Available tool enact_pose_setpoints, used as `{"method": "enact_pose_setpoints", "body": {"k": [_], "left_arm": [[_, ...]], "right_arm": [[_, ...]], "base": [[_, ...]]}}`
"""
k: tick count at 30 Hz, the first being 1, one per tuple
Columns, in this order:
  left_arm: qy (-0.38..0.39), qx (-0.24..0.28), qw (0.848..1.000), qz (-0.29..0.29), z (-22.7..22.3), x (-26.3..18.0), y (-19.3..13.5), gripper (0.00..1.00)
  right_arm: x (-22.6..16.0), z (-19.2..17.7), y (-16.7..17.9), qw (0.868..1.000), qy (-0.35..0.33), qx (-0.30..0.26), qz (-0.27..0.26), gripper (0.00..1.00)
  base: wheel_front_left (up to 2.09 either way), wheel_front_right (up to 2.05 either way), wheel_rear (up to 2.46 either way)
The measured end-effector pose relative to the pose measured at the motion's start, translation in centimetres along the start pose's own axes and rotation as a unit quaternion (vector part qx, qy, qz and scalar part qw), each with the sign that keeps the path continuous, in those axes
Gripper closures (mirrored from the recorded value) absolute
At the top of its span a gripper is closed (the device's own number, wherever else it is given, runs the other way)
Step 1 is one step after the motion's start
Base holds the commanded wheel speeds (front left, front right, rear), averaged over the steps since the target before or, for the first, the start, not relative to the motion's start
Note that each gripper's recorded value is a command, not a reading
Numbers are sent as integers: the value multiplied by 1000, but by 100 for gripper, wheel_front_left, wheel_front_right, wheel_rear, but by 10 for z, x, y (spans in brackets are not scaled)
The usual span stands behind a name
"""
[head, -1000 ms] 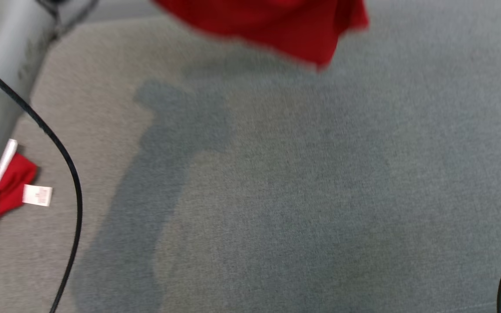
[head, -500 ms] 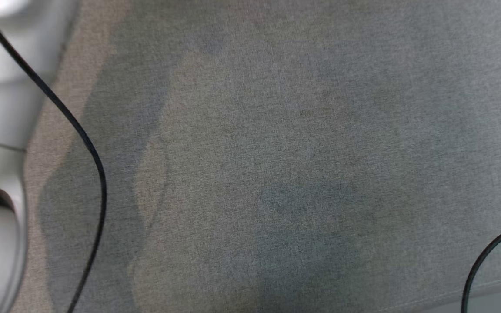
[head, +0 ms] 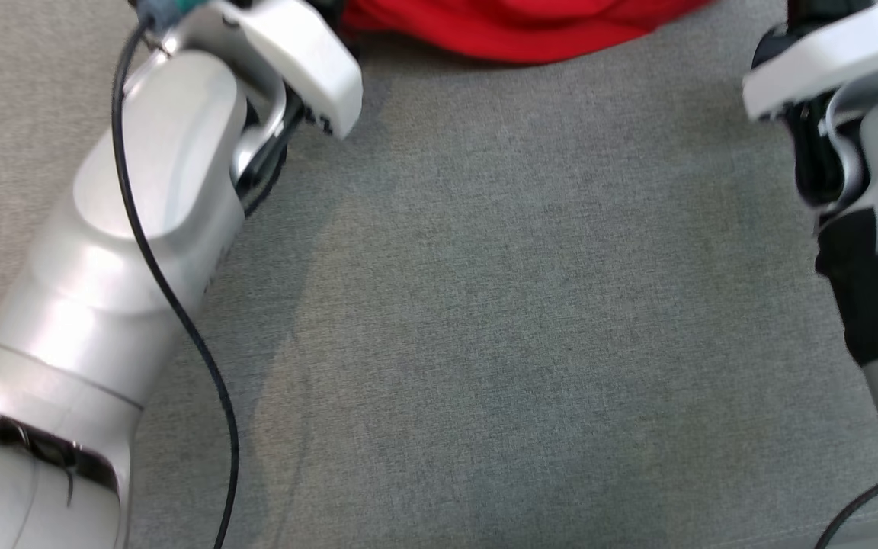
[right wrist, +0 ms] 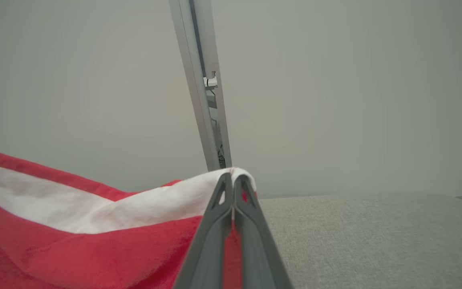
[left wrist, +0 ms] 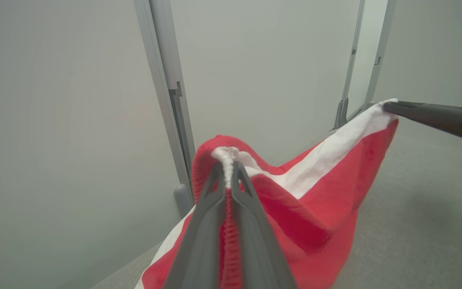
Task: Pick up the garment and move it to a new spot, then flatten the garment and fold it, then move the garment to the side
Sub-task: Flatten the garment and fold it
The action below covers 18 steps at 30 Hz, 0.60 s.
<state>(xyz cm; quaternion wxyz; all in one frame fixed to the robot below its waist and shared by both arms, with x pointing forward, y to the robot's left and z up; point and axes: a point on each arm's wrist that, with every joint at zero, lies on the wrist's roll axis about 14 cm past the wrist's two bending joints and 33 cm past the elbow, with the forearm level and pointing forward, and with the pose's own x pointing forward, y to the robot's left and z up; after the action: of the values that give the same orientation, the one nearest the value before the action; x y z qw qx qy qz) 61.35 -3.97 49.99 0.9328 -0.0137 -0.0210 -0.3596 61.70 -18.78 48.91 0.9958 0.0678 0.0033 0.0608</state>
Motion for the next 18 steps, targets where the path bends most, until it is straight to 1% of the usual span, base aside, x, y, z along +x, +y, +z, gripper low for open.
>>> {"method": "enact_pose_setpoints", "body": {"k": [4,7,15,18], "left_arm": [[17,-5,1000,-1,-7,-21,-9,100],[32,2,999,-9,-10,-36,-19,100],[95,11,995,-41,-37,-84,-55,100],[105,8,994,-37,-39,-97,-57,100]], "right_arm": [[-19,-17,4,1000,30,3,5,100],[-32,-24,5,999,47,3,8,100],[-60,-36,17,997,78,6,27,100],[-67,-42,19,995,90,8,29,100]], "base": [[0,0,0],[0,0,0],[0,0,0],[0,0,0]]}}
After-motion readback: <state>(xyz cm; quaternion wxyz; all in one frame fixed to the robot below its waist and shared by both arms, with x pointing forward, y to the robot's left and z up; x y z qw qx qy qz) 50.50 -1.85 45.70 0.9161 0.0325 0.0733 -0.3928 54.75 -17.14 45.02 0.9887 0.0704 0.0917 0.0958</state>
